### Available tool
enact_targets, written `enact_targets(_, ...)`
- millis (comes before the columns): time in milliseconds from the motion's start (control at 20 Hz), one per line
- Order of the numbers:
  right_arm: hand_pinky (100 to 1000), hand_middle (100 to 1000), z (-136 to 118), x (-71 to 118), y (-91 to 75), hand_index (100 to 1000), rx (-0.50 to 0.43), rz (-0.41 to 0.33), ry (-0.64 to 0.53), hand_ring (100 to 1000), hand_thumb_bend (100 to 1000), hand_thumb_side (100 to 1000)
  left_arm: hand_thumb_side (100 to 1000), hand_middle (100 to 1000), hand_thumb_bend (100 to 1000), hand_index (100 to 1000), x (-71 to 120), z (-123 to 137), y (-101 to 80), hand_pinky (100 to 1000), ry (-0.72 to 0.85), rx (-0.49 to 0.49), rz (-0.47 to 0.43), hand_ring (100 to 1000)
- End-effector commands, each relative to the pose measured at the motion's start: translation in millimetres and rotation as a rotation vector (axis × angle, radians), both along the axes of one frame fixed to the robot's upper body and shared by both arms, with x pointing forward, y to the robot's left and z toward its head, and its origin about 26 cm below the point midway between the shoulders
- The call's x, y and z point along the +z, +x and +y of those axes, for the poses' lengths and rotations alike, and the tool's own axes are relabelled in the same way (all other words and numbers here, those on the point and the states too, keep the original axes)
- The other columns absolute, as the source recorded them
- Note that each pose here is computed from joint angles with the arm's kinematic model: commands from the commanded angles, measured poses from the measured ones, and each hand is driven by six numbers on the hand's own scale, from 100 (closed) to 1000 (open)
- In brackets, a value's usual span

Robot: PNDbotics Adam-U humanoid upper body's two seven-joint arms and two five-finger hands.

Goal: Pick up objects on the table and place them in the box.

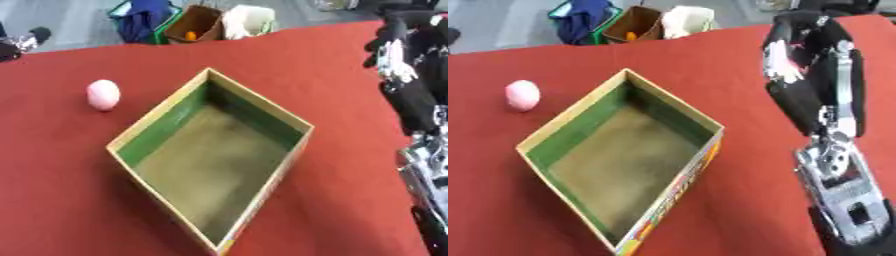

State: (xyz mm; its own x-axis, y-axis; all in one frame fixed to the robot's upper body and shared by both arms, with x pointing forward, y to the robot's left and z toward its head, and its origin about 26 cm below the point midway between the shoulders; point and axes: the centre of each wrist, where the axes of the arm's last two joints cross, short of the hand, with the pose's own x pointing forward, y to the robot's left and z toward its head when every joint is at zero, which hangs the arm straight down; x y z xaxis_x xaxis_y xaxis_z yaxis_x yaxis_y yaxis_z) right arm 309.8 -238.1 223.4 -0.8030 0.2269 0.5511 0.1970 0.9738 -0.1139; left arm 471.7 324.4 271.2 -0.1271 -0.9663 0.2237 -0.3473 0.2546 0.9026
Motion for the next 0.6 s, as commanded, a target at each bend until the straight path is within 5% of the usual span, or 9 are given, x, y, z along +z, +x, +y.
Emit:
enact_targets(50, 378, 500, 0.7, 10.1, -3.1, 628, 0.014, -0.036, -0.015, 498, 100, 344, 750, 726, 683, 893, 9.3, -0.6, 2.1, 534, 0.015, -0.006, 0.003, 684)
enact_targets(600, 375, 499, 3.1, 8.7, -3.1, 627, 0.019, -0.025, -0.015, 497, 100, 337, 720, 725, 718, 888, -3.4, -7.6, 4.9, 553, -0.06, -0.108, 0.108, 694)
